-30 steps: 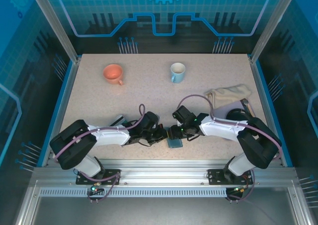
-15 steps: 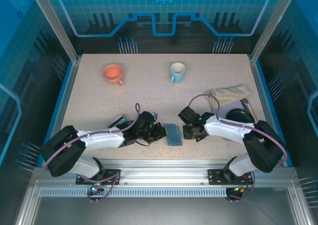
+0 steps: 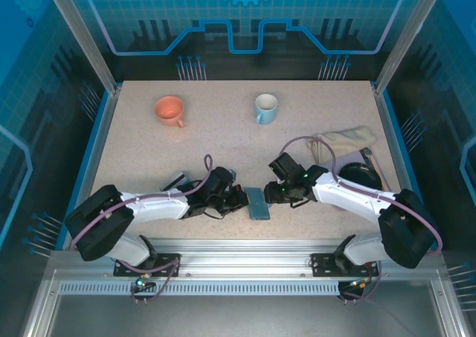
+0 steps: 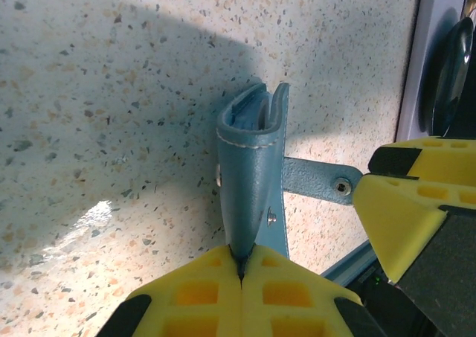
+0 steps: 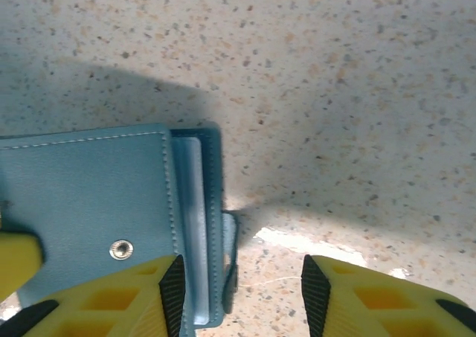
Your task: Put the credit cards into the card holder
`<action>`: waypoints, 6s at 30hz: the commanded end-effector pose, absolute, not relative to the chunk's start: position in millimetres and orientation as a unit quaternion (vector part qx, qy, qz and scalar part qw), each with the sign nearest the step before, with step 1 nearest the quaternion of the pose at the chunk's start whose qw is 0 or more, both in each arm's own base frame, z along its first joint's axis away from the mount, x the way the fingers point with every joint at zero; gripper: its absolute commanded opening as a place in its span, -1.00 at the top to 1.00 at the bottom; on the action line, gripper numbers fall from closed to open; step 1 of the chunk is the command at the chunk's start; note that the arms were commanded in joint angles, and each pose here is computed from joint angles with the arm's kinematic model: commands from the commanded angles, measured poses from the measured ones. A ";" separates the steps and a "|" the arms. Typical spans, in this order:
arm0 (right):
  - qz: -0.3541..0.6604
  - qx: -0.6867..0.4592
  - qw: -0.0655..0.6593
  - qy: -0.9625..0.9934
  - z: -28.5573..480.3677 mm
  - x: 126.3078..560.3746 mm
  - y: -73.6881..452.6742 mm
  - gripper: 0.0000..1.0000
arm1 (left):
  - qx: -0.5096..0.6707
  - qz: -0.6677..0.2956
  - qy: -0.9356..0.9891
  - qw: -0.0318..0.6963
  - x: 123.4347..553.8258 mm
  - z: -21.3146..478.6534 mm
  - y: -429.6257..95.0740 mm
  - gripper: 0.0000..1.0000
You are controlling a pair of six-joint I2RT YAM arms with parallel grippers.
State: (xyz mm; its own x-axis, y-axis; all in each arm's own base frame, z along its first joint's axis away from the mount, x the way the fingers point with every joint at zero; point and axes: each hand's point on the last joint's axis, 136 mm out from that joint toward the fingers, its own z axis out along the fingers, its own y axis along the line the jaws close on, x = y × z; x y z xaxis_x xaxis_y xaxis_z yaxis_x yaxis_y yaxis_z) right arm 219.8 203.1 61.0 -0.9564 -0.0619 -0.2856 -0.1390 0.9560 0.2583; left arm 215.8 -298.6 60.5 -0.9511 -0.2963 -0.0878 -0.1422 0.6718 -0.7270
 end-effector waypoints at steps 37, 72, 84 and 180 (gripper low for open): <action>0.014 -0.036 0.089 0.995 23.5 221.5 155.0 0.30 | -0.086 -0.332 0.936 0.081 211.6 47.0 -293.7 0.90; 0.215 -0.109 0.239 0.941 142.5 251.6 237.0 -0.76 | -0.313 -0.154 0.893 0.284 202.4 148.8 -59.3 -0.98; 0.246 -0.129 0.197 0.940 131.2 249.5 264.1 -0.78 | -0.427 -0.189 0.861 0.200 186.5 101.2 -33.7 -0.98; 0.248 0.072 0.184 0.948 96.2 306.0 116.8 -0.50 | -0.133 -0.346 0.920 0.126 333.8 101.3 -300.5 -0.92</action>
State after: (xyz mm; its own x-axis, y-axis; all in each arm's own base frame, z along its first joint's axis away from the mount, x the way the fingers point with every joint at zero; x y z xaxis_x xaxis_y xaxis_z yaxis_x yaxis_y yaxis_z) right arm 292.8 115.6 93.3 -0.9124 0.2607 -0.3155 0.0840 0.8736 0.4793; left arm 343.7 -312.2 113.9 -0.9425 -0.2825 -0.1787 -0.0890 0.7274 -0.6804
